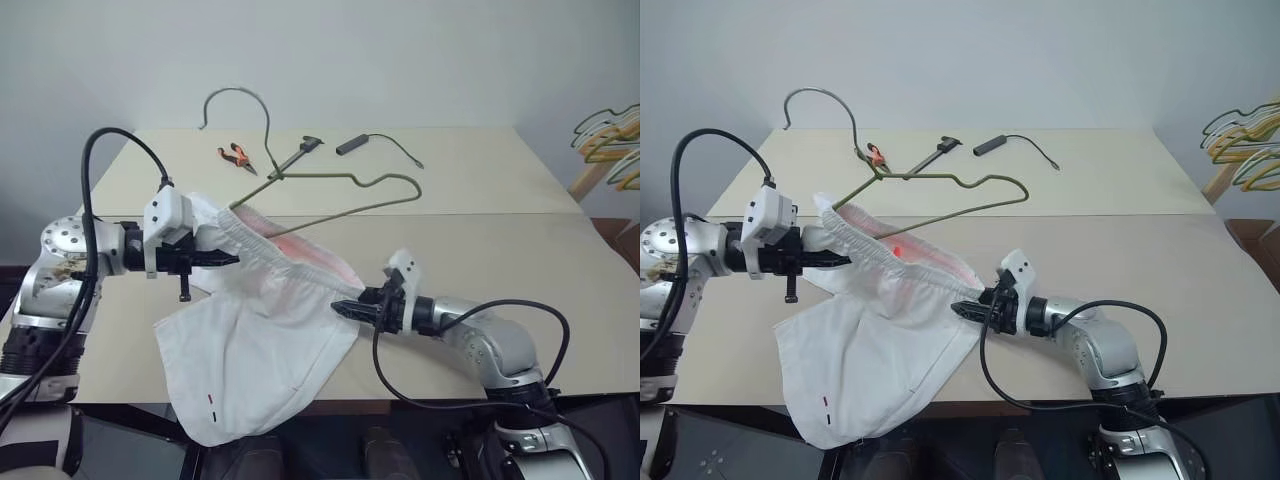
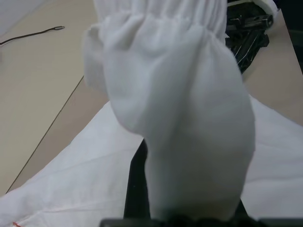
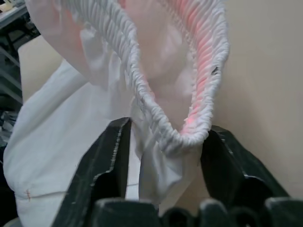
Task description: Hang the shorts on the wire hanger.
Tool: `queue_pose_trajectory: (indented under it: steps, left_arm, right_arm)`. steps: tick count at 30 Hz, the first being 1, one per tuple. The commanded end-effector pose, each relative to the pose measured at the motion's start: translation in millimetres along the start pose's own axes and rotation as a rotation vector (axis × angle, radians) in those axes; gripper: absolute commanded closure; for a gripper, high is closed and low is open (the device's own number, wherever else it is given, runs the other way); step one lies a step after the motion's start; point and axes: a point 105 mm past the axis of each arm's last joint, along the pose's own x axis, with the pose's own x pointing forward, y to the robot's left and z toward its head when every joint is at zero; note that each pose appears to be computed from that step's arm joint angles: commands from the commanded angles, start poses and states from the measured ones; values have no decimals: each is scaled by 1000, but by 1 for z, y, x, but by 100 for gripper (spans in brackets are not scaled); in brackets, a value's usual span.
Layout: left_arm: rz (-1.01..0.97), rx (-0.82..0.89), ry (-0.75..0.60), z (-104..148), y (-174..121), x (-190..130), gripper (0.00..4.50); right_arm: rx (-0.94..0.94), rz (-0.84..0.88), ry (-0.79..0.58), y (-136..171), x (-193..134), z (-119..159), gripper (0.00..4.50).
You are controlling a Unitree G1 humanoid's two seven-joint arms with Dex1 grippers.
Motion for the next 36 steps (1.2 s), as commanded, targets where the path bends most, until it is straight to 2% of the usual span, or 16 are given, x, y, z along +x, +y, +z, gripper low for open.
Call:
queue_pose_trajectory:
  steps: [1,4,5,9,12,20,30,36]
  left_arm:
    - [-6,-40,-90,16,-7,1,450]
    - [-41,-88,-104,14,-18,6,450]
    - [-50,-92,-97,13,-21,8,450]
    - [-85,-96,-68,8,-26,9,450]
    - [-91,-87,-35,5,-21,6,450]
    - [-133,-15,6,2,-15,-3,450]
    - [-103,-7,30,-8,-17,-1,450]
    - [-101,-6,75,-20,-24,0,450]
  right_arm:
    - [-30,19,-42,7,-2,14,336]
    - [-19,-10,-66,2,-6,19,438]
    - [-17,-20,-71,0,-9,21,445]
    - [-31,-79,-71,-13,-35,27,445]
    - [-99,-126,-22,-22,-57,34,445]
    - [-306,-166,78,-34,-108,78,445]
    - [-428,-139,206,-42,-140,109,445]
    - [-480,-120,203,-38,-148,128,445]
